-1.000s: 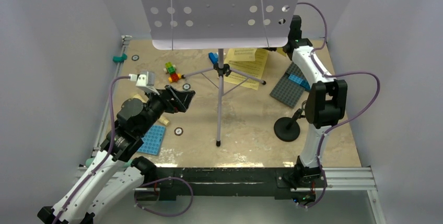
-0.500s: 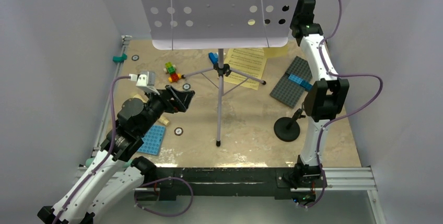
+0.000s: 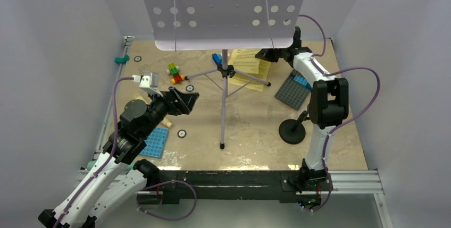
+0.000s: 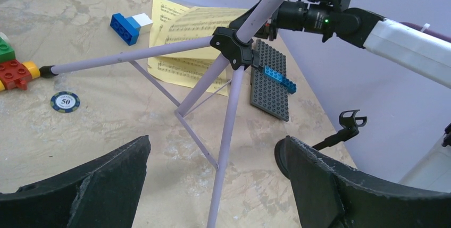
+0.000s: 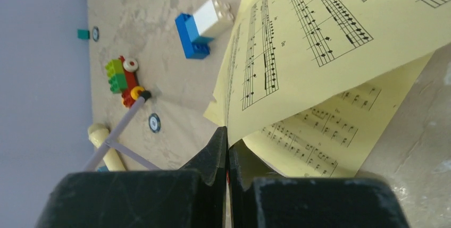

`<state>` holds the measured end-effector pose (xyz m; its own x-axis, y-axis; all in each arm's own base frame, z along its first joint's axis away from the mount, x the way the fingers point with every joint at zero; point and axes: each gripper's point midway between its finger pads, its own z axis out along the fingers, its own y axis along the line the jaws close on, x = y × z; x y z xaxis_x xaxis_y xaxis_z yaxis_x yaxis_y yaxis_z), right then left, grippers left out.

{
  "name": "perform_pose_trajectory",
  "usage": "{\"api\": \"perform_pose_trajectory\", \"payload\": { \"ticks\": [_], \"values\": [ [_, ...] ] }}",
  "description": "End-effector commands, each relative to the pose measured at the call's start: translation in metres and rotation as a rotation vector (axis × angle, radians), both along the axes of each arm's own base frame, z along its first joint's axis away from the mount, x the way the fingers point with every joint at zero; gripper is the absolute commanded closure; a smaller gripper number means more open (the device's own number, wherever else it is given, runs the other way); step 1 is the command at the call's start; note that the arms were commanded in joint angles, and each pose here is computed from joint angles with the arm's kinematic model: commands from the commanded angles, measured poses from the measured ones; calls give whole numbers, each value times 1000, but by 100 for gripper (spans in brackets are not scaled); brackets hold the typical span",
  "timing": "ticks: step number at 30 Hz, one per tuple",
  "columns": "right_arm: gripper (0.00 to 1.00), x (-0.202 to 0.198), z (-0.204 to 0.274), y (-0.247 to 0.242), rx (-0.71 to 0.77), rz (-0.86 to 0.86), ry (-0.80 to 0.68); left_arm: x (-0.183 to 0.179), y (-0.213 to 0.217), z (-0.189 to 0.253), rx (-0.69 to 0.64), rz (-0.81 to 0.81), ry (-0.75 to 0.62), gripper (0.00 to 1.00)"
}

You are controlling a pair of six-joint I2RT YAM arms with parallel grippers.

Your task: Pack up the instrument practice props

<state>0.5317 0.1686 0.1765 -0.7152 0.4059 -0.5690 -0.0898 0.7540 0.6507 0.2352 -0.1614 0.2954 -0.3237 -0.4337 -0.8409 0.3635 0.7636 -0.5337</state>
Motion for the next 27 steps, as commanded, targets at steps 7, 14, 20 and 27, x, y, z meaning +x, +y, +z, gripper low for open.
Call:
{"api": "perform_pose_trajectory", "payload": {
  "ticks": [7, 14, 20, 27],
  "values": [
    [100, -11, -32, -1, -61, -38, 99, -8, -5, 7, -56, -35, 2, 0],
    [69, -18, -46, -8, -101, -55, 162, -8, -5, -1, -53, -34, 24, 0],
    [48, -23, -45, -12, -115, -70, 167, -10, -3, -3, -53, -28, 30, 0],
    [43, -21, -16, -20, -149, -90, 113, -12, -1, -6, -54, -18, 43, 0]
  ]
}}
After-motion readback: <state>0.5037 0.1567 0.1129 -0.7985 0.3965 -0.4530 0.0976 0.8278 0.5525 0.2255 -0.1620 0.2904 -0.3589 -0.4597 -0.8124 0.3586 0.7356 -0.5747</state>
